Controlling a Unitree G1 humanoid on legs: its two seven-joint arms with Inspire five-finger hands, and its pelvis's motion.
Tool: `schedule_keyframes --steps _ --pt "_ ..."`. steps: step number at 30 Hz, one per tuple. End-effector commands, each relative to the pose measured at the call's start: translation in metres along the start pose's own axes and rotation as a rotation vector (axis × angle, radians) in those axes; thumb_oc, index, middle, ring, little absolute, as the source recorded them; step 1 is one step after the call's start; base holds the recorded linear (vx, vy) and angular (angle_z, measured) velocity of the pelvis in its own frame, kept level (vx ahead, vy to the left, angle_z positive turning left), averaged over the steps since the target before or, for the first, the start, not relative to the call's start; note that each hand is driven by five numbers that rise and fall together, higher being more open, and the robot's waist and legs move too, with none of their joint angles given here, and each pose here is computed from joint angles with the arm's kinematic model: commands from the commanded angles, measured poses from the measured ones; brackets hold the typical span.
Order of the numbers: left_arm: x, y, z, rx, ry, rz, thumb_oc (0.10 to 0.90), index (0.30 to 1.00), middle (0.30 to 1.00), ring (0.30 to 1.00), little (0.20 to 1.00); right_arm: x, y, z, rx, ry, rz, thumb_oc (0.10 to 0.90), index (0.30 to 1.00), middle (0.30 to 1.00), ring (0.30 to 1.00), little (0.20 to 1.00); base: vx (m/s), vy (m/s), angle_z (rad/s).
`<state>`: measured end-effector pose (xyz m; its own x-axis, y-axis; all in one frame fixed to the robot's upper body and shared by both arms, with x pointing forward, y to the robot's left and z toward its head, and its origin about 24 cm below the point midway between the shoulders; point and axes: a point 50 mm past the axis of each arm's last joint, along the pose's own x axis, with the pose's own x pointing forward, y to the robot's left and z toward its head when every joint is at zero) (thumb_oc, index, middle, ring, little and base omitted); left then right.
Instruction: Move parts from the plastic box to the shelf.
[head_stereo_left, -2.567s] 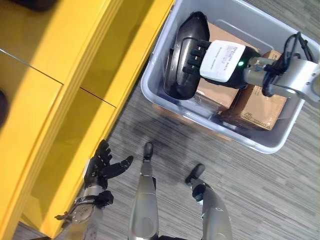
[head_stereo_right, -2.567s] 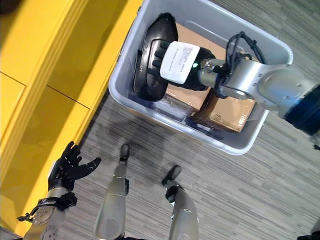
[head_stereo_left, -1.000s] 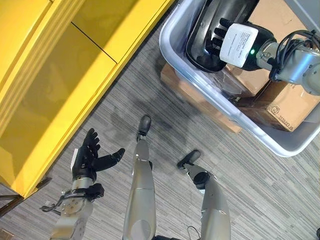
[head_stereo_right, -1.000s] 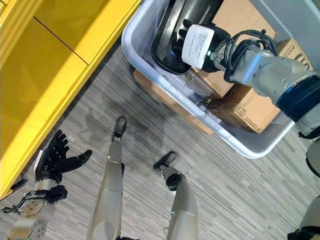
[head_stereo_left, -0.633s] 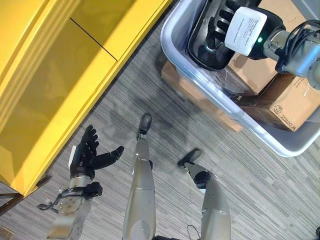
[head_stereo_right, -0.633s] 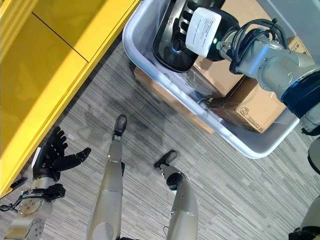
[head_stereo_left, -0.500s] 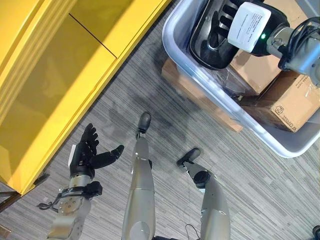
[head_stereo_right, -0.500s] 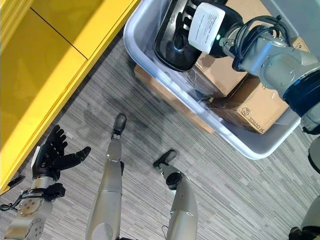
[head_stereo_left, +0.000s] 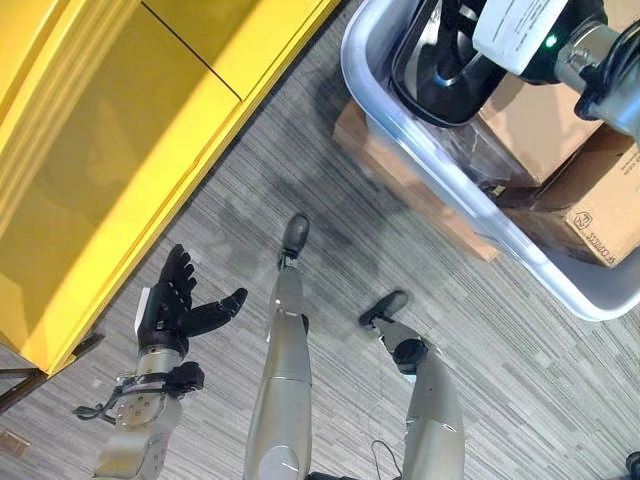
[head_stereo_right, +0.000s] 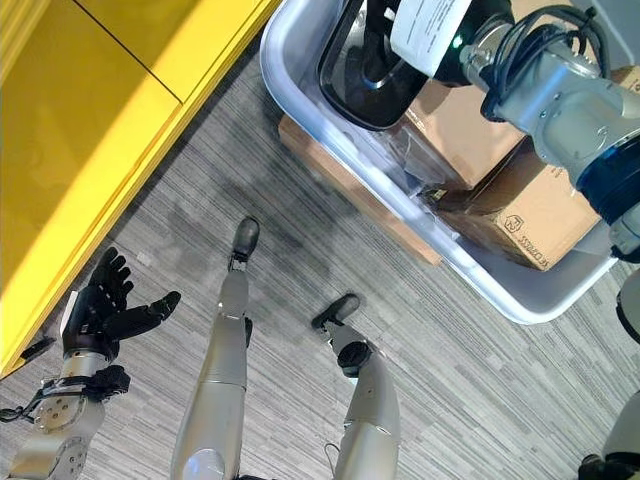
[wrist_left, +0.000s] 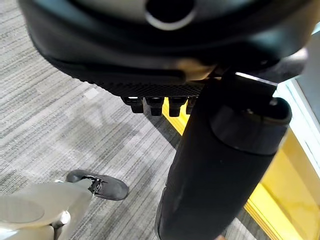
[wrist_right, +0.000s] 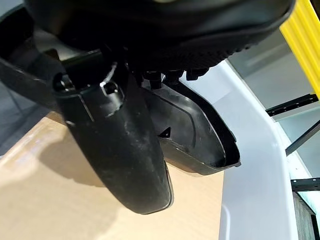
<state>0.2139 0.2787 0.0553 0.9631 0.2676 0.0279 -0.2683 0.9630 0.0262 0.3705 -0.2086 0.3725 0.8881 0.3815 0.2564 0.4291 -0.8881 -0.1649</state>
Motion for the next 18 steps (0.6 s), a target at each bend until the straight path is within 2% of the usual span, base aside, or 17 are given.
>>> schedule_keyframes --steps 1,18 --pt "-0.001 0.021 0.032 0.023 -0.154 0.067 0.900 1.000 1.000 1.000 1.000 -0.017 -0.010 -0.075 -0.038 0.270 -0.036 0.900 1.000 1.000 1.000 1.000 0.02 0.027 0.06" --pt "-0.001 0.010 0.035 -0.046 -0.183 0.051 0.900 1.000 1.000 1.000 1.000 -0.020 0.007 -0.074 0.008 0.310 0.001 0.900 1.000 1.000 1.000 1.000 0.00 0.014 0.04"
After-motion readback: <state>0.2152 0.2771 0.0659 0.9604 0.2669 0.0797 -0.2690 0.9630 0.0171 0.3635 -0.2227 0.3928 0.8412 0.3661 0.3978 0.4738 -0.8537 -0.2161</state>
